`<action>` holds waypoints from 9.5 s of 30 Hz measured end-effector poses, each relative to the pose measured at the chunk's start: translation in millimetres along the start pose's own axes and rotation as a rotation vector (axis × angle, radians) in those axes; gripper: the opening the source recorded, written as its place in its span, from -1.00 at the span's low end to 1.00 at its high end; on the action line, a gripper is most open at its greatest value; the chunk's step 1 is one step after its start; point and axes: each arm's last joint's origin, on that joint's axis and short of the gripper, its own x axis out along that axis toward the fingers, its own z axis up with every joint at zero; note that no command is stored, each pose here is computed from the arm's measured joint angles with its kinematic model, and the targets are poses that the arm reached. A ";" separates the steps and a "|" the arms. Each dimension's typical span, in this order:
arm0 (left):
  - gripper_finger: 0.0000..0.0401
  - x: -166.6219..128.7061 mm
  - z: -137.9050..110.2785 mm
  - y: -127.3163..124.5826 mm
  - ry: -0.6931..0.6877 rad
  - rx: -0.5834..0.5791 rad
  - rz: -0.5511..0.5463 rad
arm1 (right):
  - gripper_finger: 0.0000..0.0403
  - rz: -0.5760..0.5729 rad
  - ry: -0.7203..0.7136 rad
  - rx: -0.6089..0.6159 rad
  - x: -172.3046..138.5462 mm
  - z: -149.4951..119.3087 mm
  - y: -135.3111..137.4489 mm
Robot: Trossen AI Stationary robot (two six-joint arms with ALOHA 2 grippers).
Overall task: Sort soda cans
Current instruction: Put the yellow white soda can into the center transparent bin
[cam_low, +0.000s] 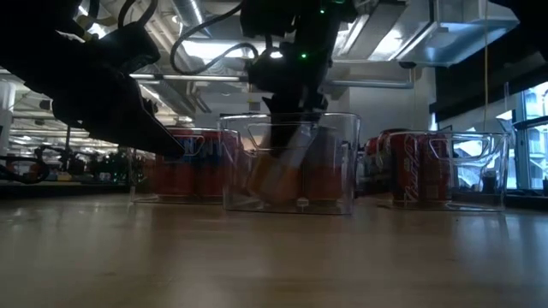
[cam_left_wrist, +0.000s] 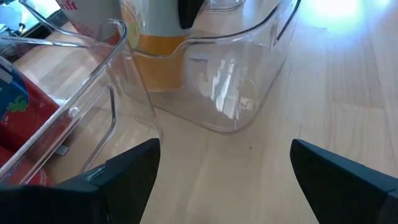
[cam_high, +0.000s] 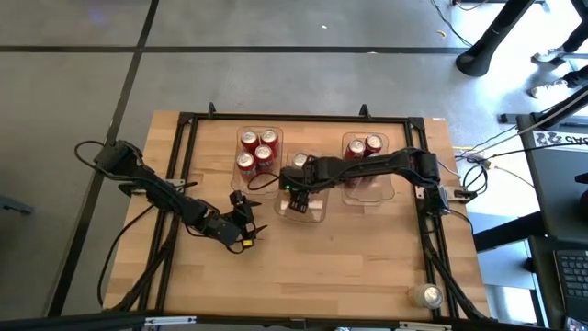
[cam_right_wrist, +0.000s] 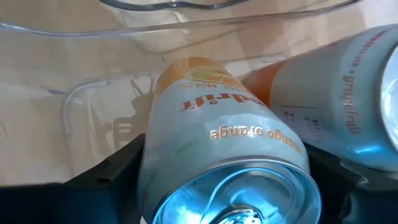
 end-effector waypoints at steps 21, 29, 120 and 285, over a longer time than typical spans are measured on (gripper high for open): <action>0.73 0.1 -0.1 0.1 0.001 0.000 0.000 | 0.72 -0.031 -0.032 0.003 -1.9 3.3 0.7; 0.73 0.0 -0.1 0.1 0.001 -0.005 0.000 | 0.62 -0.057 0.030 -0.041 -59.3 4.6 17.2; 0.73 1.3 4.3 -0.3 -0.028 0.032 -0.009 | 0.84 0.094 0.731 -0.224 -208.8 -310.0 210.0; 0.73 -4.7 2.4 -7.6 -0.023 -0.155 -0.069 | 0.54 -0.127 0.179 -0.120 -16.1 -40.7 -5.2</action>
